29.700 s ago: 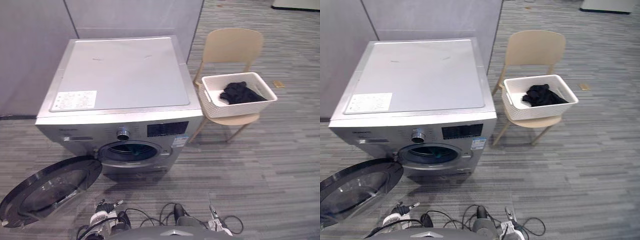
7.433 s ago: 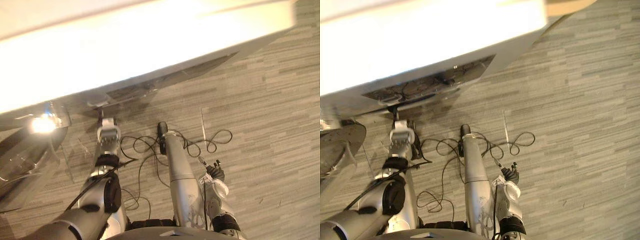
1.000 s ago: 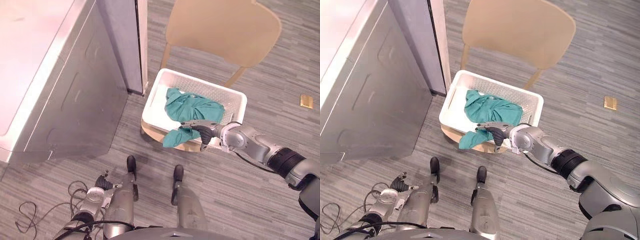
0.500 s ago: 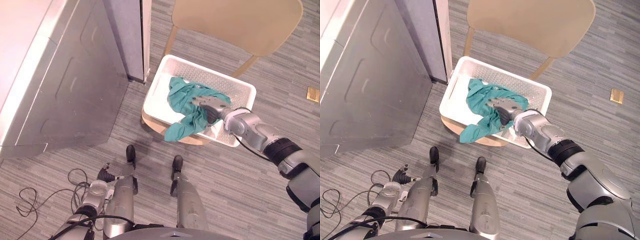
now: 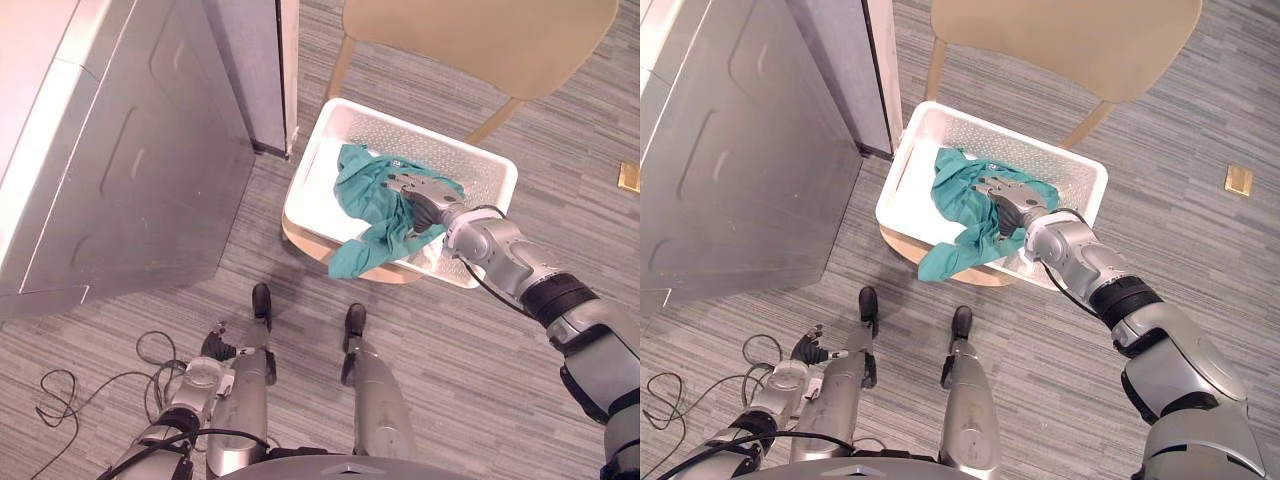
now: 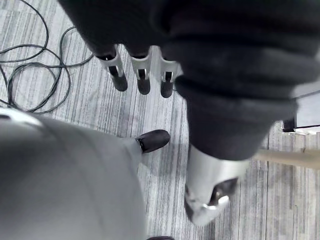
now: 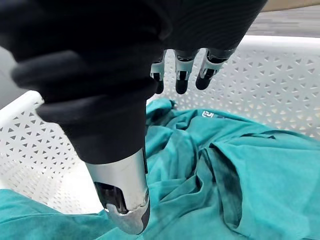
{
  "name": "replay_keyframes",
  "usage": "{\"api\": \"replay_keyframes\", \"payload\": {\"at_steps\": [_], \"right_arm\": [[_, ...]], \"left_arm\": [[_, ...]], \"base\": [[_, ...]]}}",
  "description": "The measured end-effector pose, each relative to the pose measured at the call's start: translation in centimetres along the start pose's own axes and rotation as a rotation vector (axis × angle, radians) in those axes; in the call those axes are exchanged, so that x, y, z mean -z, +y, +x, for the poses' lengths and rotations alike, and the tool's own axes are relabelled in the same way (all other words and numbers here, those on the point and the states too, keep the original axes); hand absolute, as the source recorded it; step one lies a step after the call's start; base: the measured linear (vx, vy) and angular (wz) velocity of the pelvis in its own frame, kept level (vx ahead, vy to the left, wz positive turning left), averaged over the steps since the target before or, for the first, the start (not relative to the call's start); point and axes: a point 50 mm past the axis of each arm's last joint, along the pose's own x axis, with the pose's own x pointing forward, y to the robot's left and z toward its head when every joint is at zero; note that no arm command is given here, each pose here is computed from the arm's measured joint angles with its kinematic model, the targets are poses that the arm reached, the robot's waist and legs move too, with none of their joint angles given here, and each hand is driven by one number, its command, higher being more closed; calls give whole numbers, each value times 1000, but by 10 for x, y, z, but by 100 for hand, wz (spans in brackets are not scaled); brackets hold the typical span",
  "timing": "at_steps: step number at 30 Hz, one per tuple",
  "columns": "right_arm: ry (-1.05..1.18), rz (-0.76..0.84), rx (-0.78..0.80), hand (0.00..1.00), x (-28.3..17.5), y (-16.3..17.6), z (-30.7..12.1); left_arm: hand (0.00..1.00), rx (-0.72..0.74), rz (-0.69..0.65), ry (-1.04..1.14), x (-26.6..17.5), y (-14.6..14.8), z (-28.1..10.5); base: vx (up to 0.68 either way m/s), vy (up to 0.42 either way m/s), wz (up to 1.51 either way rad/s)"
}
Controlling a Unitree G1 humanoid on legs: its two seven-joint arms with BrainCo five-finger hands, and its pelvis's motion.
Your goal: Pick up the laundry basket with both hands and put the clothes into the washing machine.
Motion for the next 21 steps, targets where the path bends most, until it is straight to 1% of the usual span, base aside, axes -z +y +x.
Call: {"api": "replay_keyframes", "payload": {"at_steps": [7,10,11,13,15,17,21], "right_arm": [[14,-3,0,0,3,0,0],[29,-4,8,0,6,-2,1],[45,0,30,0,8,-6,1],[59,18,70,0,9,-13,2],[65,33,146,0,9,-31,5],[84,41,204,0,12,-43,5],[97,73,249,0,15,-54,6]], "left_arm": [[0,-4,-17,-18,-4,0,0],[0,-5,-97,-14,-6,-3,0],[0,-3,-132,-14,-7,-5,0],[0,2,-148,-14,-8,-8,0],[0,2,-178,-22,-10,-9,0],[0,-4,-201,-32,-11,-7,0],[0,-9,-234,-47,-14,-7,-1]], "base": [[6,-21,1],[10,-46,3],[8,-44,4],[3,-46,2],[-9,-50,-1],[-16,-54,0],[-1,-41,2]]}}
